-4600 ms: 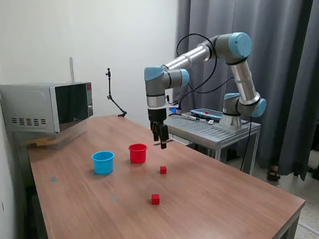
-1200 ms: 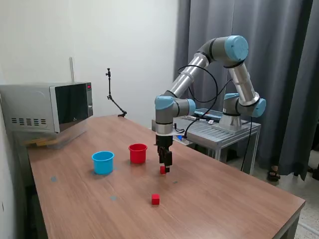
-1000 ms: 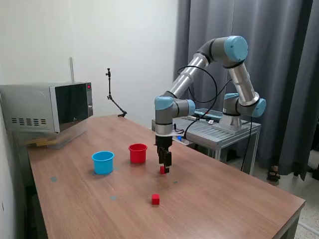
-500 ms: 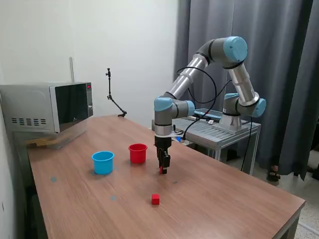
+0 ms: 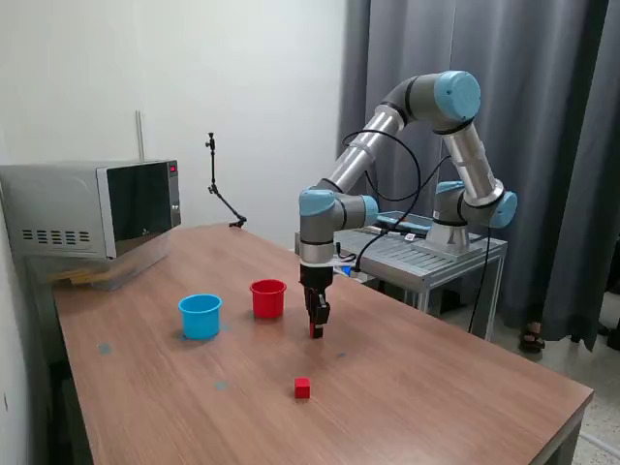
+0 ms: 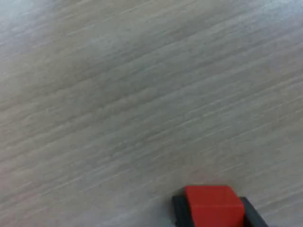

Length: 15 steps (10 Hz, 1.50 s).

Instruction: Place red objects in the red bin, and blue objects in the blue bin.

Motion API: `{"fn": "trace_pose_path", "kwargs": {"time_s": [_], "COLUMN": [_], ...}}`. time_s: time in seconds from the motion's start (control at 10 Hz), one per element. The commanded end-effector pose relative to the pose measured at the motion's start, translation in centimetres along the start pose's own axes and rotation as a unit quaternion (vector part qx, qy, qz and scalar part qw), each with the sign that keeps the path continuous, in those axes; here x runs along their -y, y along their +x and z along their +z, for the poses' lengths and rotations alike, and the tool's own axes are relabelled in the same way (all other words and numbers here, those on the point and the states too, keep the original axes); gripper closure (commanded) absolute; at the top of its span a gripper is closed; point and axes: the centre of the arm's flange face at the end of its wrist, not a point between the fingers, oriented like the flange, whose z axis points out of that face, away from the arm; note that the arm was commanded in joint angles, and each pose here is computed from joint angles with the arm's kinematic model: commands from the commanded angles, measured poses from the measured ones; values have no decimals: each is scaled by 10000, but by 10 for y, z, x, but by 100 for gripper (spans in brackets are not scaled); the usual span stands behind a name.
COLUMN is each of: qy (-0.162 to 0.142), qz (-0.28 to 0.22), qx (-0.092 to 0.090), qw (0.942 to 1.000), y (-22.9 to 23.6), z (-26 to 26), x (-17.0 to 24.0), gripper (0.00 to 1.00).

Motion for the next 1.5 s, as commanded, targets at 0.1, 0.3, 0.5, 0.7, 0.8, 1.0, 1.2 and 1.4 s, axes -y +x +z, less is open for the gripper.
{"fn": "trace_pose_path", "kwargs": {"time_s": [0.1,0.3,0.5,0.7,0.8,1.0,1.2,1.4], "qy": [-128,107,-36,-46,-68,-159,-147,-126], "qz": [-16,105,454,508,508,490,506,628], "qx": [115,196,157,154,148,133,144,142], "qw": [9999,9997,9988,9986,9986,9986,9985,9978], "y": [-3,-19,-62,-84,-85,-85,-86,-100], "z": [-16,-60,-119,-143,-146,-152,-149,-145], "x": [-7,-6,-30,-33,-35,-41,-42,-48], "gripper": [100,100,100,100,100,100,100,100]}}
